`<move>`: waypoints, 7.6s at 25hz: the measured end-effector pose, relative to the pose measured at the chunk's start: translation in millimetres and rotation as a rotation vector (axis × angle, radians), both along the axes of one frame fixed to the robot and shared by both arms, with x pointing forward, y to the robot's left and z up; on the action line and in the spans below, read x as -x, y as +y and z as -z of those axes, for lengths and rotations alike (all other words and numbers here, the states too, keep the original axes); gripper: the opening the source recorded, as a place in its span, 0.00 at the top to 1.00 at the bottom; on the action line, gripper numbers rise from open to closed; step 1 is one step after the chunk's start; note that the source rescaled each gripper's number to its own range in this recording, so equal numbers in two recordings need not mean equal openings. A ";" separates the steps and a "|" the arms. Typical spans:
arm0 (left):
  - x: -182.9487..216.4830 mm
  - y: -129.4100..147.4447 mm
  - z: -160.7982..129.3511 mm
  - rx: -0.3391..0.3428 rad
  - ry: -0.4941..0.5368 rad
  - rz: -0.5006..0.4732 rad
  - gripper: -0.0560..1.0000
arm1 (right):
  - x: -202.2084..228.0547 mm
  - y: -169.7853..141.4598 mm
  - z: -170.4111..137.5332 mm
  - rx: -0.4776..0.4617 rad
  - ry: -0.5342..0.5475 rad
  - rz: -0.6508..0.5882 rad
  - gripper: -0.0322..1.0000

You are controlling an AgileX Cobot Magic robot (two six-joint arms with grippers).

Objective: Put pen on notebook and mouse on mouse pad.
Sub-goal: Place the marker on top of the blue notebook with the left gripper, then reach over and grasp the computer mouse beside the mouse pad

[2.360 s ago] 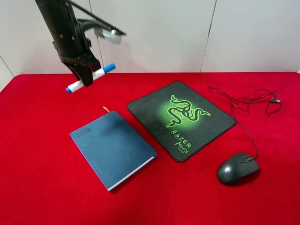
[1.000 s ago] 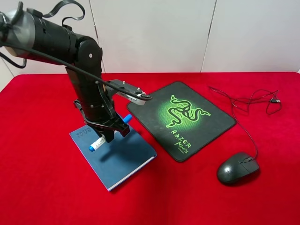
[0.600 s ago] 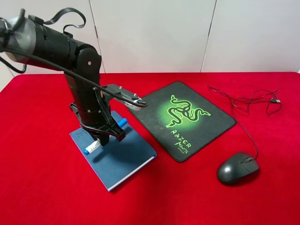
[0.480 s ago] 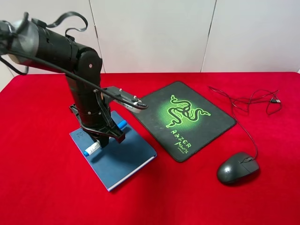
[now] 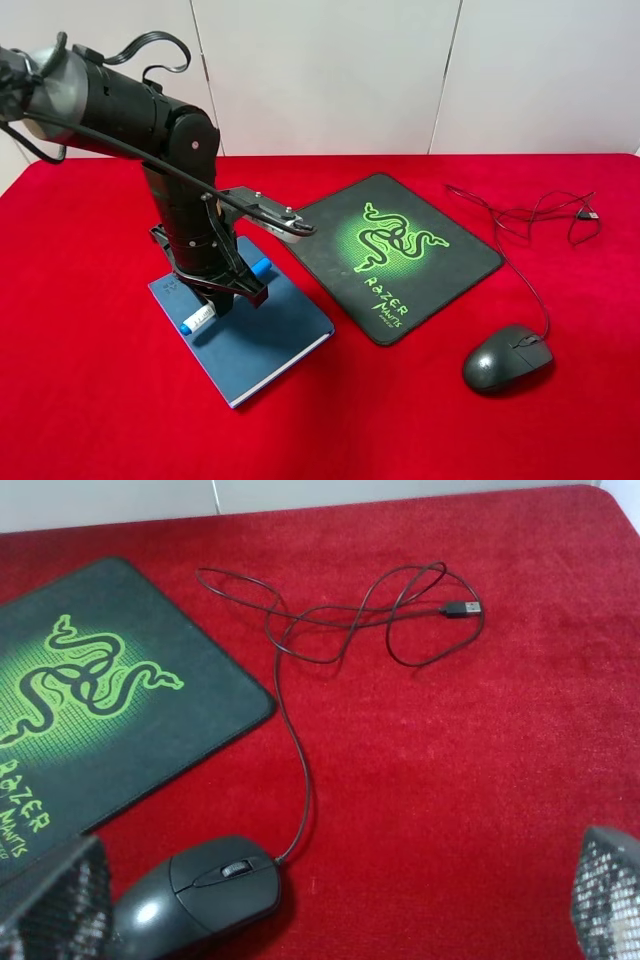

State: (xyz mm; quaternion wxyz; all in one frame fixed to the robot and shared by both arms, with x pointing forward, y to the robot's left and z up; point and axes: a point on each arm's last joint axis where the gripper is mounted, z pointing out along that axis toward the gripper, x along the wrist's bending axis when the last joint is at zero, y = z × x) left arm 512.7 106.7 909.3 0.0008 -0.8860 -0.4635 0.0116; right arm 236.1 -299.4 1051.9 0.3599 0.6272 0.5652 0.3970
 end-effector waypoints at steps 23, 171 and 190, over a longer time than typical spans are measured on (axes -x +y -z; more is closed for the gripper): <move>0.5 0.3 -5.5 0.004 -0.005 -0.001 0.00 | 0.0 0.0 0.0 0.000 0.000 0.000 0.00; 284.3 190.7 -129.2 0.310 -0.927 -0.500 0.00 | -16.6 0.9 -39.3 -0.007 0.055 -0.006 0.00; 284.3 190.7 -129.2 0.311 -0.927 -0.500 0.00 | -112.3 23.8 -127.2 0.064 0.360 -0.233 0.00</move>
